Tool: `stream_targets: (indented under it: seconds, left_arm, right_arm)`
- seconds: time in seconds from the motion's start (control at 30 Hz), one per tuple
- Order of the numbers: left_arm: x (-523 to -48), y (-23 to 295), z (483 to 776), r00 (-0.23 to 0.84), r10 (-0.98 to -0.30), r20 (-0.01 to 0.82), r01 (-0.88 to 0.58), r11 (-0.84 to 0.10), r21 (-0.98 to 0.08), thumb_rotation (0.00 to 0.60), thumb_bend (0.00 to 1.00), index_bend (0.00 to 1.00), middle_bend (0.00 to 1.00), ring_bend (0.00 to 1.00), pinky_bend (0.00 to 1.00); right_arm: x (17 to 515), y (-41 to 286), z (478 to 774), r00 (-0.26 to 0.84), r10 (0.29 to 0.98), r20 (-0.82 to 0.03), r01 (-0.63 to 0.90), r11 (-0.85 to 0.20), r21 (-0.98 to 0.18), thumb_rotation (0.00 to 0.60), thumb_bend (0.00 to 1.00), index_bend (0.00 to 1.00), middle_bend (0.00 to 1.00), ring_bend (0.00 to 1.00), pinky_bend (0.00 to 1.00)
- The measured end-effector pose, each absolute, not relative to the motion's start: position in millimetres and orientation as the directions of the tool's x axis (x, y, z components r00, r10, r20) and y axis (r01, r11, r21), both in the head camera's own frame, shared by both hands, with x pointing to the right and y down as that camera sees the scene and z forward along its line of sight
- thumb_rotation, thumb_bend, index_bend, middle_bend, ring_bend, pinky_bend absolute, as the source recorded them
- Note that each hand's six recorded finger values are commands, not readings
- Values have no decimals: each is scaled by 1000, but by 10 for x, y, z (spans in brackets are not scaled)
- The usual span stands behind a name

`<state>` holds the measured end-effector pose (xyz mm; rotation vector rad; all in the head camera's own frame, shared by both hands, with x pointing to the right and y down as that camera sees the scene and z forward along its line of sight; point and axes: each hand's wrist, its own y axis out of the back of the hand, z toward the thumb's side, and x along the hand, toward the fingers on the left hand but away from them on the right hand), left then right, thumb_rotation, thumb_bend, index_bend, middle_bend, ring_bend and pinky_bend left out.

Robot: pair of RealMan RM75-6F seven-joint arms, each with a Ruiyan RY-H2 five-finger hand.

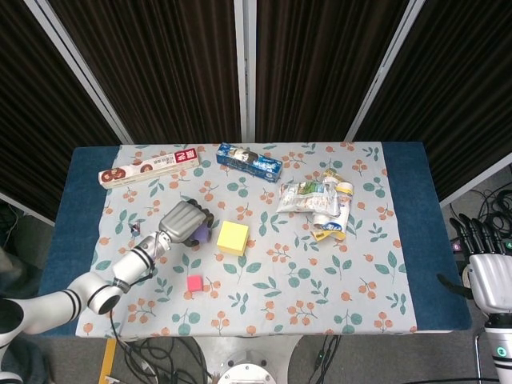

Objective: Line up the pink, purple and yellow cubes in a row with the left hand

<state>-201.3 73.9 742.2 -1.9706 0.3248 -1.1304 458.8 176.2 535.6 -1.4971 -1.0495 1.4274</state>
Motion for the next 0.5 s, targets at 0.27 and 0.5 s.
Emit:
stream_targets:
  seconds: [0.27,0.5]
  left_arm:
    - [-1997,778,7502,553,-533,640,220,-648,-729,600,235,349,388,352,271]
    - [-2030,776,7432,547,-539,641,199,-660,-725,600,218,275,292,300,263]
  right_arm:
    - [4600,1766,5356,16,941,-337,39,-337,-941,600,26,0,37,0,0]
    - [4605,1772,5345,16,942,-334,38,-334,-942,600,26,0,37,0,0]
